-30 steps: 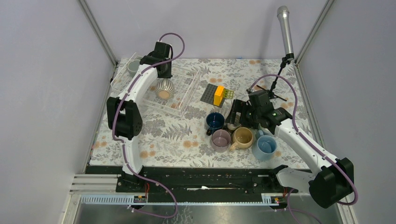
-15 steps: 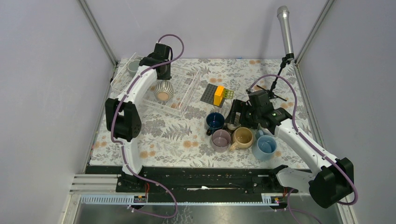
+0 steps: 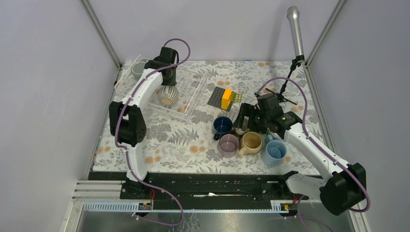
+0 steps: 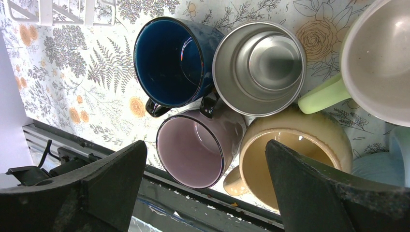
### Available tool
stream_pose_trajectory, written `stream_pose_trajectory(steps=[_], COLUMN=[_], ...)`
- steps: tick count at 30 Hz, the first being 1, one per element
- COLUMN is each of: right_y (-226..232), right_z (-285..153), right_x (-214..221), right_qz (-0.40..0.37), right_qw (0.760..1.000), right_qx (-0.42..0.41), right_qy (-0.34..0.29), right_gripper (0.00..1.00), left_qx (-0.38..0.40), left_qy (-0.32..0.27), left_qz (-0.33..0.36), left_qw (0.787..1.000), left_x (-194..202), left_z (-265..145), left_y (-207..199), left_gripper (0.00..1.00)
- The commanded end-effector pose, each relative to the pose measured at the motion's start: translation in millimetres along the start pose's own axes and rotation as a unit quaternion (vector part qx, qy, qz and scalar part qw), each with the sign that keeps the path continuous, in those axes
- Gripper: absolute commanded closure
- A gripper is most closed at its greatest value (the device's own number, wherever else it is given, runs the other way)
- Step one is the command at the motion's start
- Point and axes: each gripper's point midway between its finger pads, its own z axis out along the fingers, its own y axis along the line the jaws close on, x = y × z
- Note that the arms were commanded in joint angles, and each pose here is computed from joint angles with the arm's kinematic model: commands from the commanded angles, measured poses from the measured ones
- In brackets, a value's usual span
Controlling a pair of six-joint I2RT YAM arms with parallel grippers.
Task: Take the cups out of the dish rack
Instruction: Unload the cup from the dish rack.
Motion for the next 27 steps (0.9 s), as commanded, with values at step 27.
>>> stream_pose_trajectory(steps=[27], right_y=[8.5], right_z=[3.5], right_x=[0.9], right_qz=[-0.006], right_qw=[1.0], right_qx=[-0.012], right_qy=[0.001], right_gripper=[0.0], left_qx=[-0.052], left_qy=[-0.011], left_qz=[0.002], left_qw=[0.999], left_x=[-4.7], left_z=[-40.0], left_y=[18.6], left_gripper=[0.64])
